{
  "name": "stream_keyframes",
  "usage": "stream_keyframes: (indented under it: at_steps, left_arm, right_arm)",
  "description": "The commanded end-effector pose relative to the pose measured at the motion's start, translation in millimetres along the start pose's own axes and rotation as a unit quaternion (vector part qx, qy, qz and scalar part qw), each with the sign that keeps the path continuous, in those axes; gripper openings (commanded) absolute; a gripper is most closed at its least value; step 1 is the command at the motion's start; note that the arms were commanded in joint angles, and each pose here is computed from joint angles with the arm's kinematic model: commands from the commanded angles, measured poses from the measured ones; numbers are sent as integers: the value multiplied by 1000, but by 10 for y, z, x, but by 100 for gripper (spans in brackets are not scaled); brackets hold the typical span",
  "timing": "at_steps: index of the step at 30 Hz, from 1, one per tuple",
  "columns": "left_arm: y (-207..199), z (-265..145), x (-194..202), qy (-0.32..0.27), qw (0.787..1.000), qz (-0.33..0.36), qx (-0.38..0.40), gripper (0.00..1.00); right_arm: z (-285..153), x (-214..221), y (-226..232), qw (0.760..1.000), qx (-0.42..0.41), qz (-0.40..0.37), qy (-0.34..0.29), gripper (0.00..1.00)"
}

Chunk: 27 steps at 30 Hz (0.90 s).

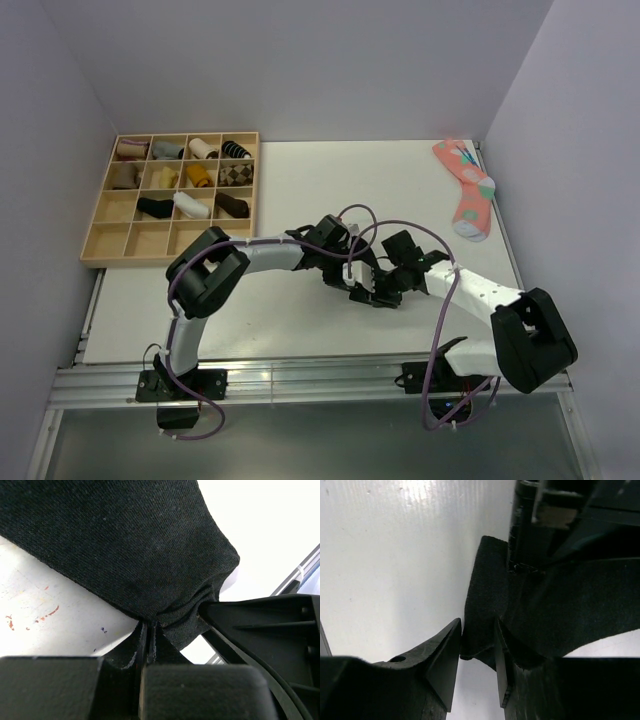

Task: Roll the socks
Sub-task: Roll the sock at the center of the board.

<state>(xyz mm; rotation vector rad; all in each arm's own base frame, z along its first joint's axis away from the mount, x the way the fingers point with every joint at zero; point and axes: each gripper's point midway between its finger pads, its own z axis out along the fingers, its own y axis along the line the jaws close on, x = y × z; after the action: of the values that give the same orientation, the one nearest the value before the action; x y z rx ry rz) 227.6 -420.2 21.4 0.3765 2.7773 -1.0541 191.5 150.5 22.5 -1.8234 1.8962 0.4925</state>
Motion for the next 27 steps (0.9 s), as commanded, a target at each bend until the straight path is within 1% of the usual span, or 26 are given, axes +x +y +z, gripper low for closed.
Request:
stream_keyframes:
  at_steps: [1,2,6,8,10,11,14,15,16,21,23,27]
  left_arm:
    - [328,26,195,25,998,-11,-48,0]
    - [324,25,196,24,999,-11,-47,0]
    - [288,25,202,21,999,-20,-33,0]
    - [264,33,193,16,999,-25,-27,0]
    - [260,19,198,12,999,-36,-24,0]
    - [249,10,196,6,999,-38,-19,0]
    - [266,-1,237,-3,998,-64,-11,0]
    - [188,-16,183,-17,998,-63,6,0]
    - [174,-24,156,-27,997,-78,10,0]
    - [173,-93,170,-62,991,-118,26,0]
    - [196,-103,173,-75,989,-123,30,0]
    - [159,-110,211,-90,988,-123,32,0]
  right_arm:
    - [-42,-13,-118,1000,20,6,17,38]
    - [-46,0,-121,1000,22,7,20,36]
    - [-31,77,-106,999,23,22,35,32]
    - [-16,102,-80,999,16,29,40,27]
    - [-20,122,-51,998,9,35,43,24]
    - [-24,125,-35,998,5,39,43,20]
    - [-38,118,-13,998,-4,50,38,17]
    - [-57,104,-11,998,-9,58,33,17]
    - [-66,99,-14,998,-10,63,30,16]
    - [-106,121,-15,995,-19,90,25,15]
    - [-120,110,-30,994,-28,100,18,15]
    - [-139,122,21,987,-79,140,23,14]
